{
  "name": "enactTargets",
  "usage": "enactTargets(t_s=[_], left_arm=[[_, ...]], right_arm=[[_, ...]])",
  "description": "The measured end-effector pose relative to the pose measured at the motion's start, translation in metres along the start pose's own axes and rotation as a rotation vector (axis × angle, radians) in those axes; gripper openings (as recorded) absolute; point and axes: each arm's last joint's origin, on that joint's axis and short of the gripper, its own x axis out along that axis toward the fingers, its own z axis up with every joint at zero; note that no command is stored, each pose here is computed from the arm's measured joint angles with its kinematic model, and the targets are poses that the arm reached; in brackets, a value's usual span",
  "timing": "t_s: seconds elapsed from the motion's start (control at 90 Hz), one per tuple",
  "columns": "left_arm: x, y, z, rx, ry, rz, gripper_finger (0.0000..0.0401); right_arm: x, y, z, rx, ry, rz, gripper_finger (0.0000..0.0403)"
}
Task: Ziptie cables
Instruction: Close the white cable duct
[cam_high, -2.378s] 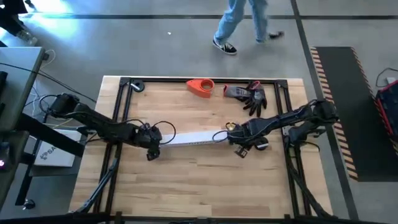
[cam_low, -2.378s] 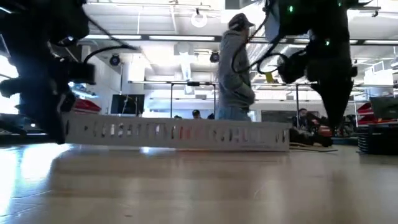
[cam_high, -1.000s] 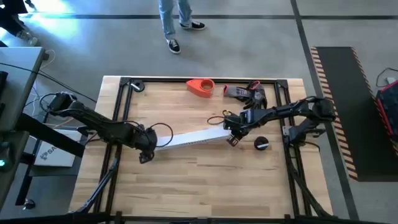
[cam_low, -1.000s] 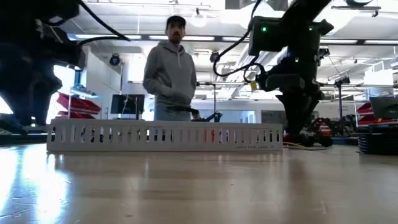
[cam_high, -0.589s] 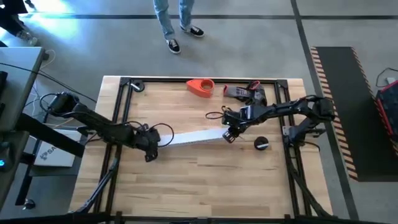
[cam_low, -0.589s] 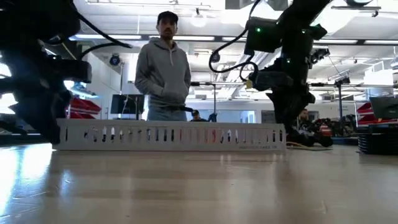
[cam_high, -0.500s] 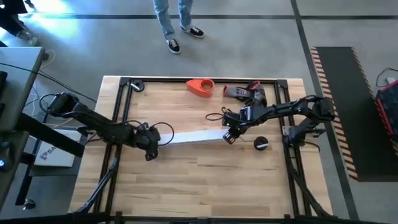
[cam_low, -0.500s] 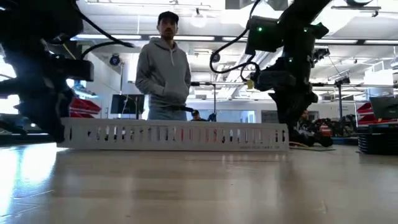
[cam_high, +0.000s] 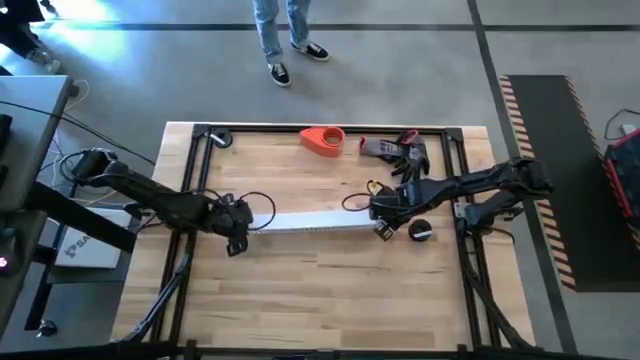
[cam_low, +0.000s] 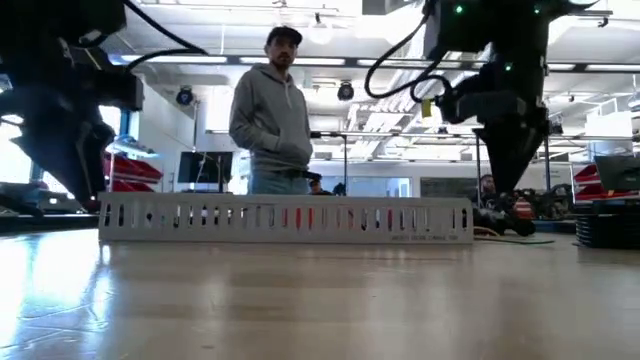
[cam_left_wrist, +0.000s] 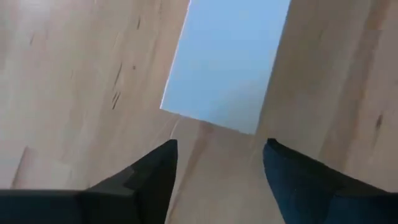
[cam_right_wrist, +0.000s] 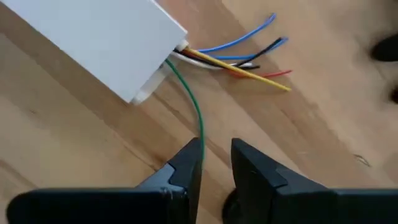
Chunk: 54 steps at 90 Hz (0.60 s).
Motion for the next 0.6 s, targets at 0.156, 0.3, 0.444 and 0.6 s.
enactTargets(t_s=[0.156,0.3,0.444,0.6], left_arm=[[-0.001,0.005,0.003,-0.011,0.002,-0.016,0.0145],[0.005,0.006,0.008,-0.002,-0.012,-0.015,0.0098],[0.010,0.005,0.016,0.008,-0.049,-0.024,0.0063],[0.013,0.005,0.021,0.016,-0.081,-0.030,0.0042]], right_arm=[[0.003,0.001,-0.001,-0.019,0.003,0.019,0.0071],[0.014,0.000,-0.003,-0.015,-0.012,0.039,0.0071],[0.017,0.001,-0.002,-0.001,-0.036,0.054,0.0071],[0.017,0.002,0.000,-0.011,-0.047,0.073,0.0071]])
